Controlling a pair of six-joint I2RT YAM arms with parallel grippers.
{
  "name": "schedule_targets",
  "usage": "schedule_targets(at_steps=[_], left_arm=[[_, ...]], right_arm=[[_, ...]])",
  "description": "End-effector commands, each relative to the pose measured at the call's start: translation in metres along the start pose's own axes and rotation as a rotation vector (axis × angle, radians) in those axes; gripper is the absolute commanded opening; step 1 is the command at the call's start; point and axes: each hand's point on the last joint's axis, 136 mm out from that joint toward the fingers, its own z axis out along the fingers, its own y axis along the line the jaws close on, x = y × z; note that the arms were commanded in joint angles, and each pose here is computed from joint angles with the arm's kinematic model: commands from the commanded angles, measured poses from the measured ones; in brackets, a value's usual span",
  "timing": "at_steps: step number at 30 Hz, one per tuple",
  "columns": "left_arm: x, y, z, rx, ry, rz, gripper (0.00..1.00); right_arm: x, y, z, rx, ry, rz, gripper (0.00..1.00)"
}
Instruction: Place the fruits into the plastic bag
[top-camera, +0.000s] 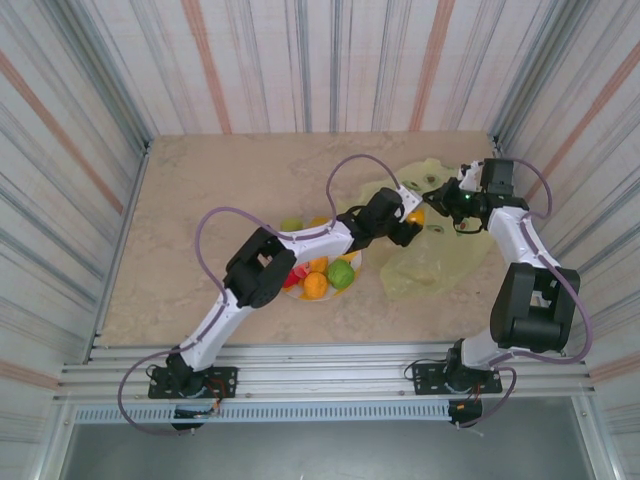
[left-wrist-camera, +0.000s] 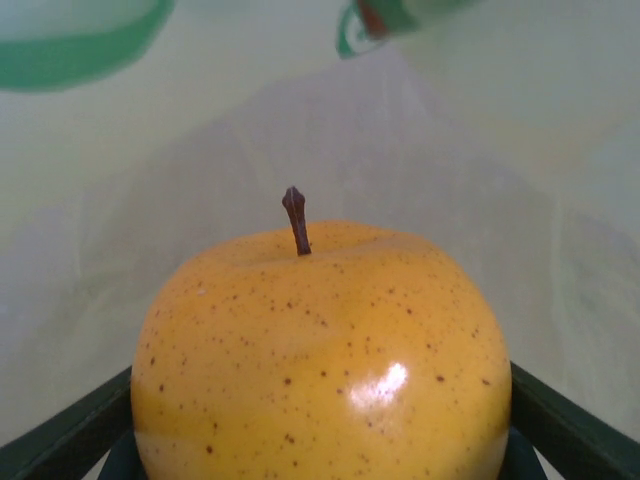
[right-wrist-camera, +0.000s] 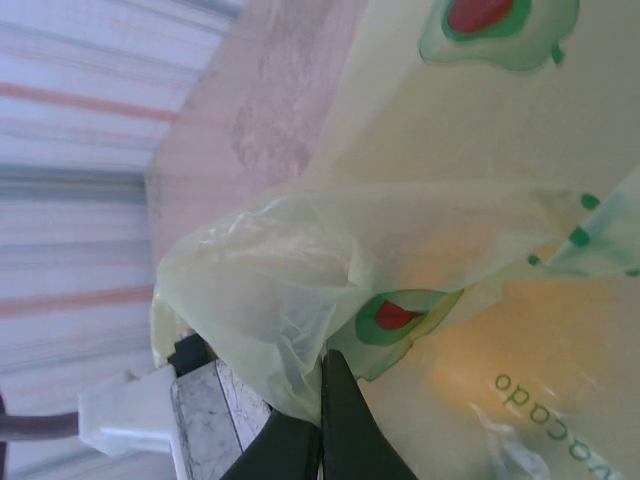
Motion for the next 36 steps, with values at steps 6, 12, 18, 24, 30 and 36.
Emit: schedule_targets(at_steps=[6,12,18,24,30,36], left_arm=[[-0.031,0.002,0.028,-0.03,-0.157,-0.109,0.77],[-0.035,-0.001,0.023,-0.019,-0.145,-0.091,0.89],[-0.042,-0.003,-0.002,-0.01,-0.137,-0.06,0.99],[-0.044,-0.004,-0.035,0.003,-0.117,-0.061,0.98],[-0.038,-0.02,-0.081,0.094,-0.075,-0.046,0.95],[-0.042,-0.037,-0.13,0.187,-0.046,-0.079,0.91]], right_arm=[[0.0,0.006,0.006,-0.058,0.005,0.08,0.0],[-0.002,0.001,0.008,-0.053,0.004,0.083,0.0],[-0.008,-0.005,0.007,-0.036,-0.009,0.08,0.0],[-0.015,-0.009,0.004,-0.022,-0.027,0.075,0.0],[-0.019,-0.016,0.003,0.019,-0.027,0.041,0.0],[-0.016,-0.025,0.006,0.046,-0.016,0.019,0.0]])
